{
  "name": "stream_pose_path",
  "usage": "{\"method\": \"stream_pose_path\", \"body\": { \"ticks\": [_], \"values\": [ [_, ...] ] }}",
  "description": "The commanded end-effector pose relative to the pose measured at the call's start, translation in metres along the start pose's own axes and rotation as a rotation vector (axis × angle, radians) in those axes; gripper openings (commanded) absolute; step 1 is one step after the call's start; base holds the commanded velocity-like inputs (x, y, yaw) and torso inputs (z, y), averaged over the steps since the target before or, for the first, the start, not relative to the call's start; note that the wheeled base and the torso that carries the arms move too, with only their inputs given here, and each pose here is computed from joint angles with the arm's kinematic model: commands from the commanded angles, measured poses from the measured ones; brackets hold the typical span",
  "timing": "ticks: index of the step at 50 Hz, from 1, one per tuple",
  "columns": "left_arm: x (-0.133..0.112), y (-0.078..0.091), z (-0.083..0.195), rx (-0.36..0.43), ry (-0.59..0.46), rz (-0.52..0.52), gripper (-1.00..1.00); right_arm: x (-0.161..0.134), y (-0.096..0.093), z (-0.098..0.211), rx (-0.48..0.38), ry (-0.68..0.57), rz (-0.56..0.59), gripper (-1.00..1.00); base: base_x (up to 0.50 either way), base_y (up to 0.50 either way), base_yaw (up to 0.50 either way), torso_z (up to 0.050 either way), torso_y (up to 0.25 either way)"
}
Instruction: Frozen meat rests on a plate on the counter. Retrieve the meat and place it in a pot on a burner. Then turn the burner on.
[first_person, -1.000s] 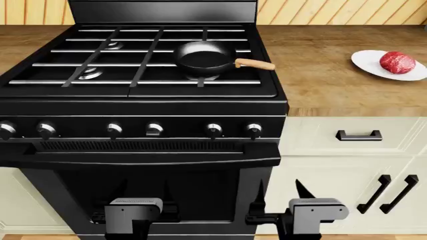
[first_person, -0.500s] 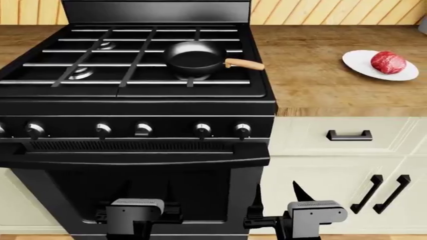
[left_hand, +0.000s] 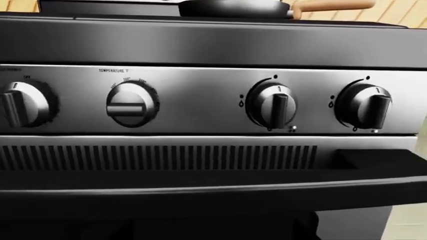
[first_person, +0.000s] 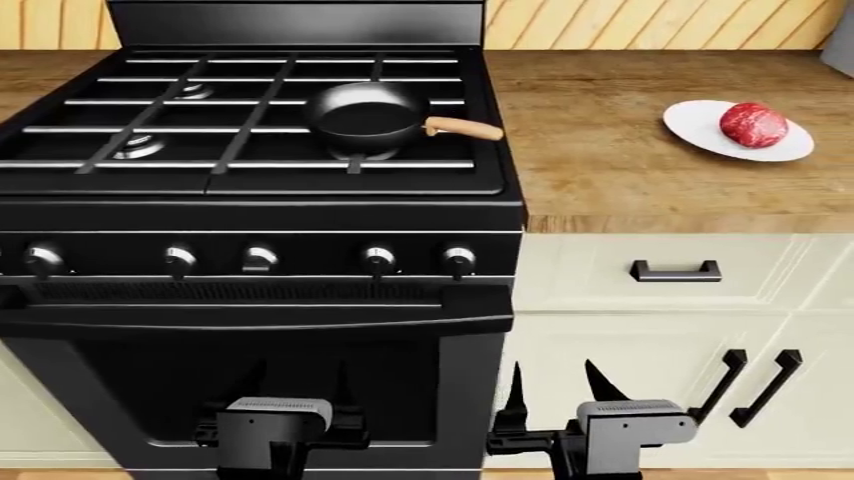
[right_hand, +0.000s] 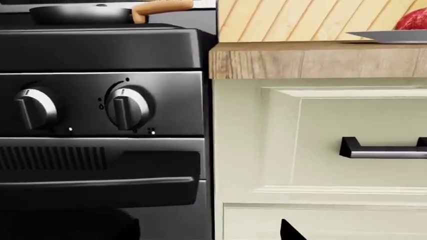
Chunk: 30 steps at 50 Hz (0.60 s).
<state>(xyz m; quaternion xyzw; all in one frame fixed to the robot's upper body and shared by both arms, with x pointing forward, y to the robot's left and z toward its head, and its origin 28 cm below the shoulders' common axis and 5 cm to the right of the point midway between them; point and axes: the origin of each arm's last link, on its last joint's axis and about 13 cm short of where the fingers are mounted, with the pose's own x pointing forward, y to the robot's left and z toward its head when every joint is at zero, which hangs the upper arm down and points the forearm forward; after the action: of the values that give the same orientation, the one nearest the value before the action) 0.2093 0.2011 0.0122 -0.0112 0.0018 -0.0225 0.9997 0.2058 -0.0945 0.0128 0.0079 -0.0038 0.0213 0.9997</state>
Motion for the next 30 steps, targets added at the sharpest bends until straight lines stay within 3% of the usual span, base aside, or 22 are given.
{"method": "stream_pose_path", "body": {
  "ticks": [1,30],
  "values": [
    [-0.0002,-0.0001,-0.0002,0.002,0.001,-0.002,1.0,-0.0009,-0.0004,0.0003,0.003,-0.003,-0.002,1.0,0.0,-0.16,0.0,0.0,0.0],
    [-0.0017,-0.0003,-0.0019,0.005,0.011,-0.017,1.0,0.0024,0.001,0.0009,0.011,-0.003,0.001,1.0,0.0,-0.16,0.0,0.0,0.0]
  ]
}}
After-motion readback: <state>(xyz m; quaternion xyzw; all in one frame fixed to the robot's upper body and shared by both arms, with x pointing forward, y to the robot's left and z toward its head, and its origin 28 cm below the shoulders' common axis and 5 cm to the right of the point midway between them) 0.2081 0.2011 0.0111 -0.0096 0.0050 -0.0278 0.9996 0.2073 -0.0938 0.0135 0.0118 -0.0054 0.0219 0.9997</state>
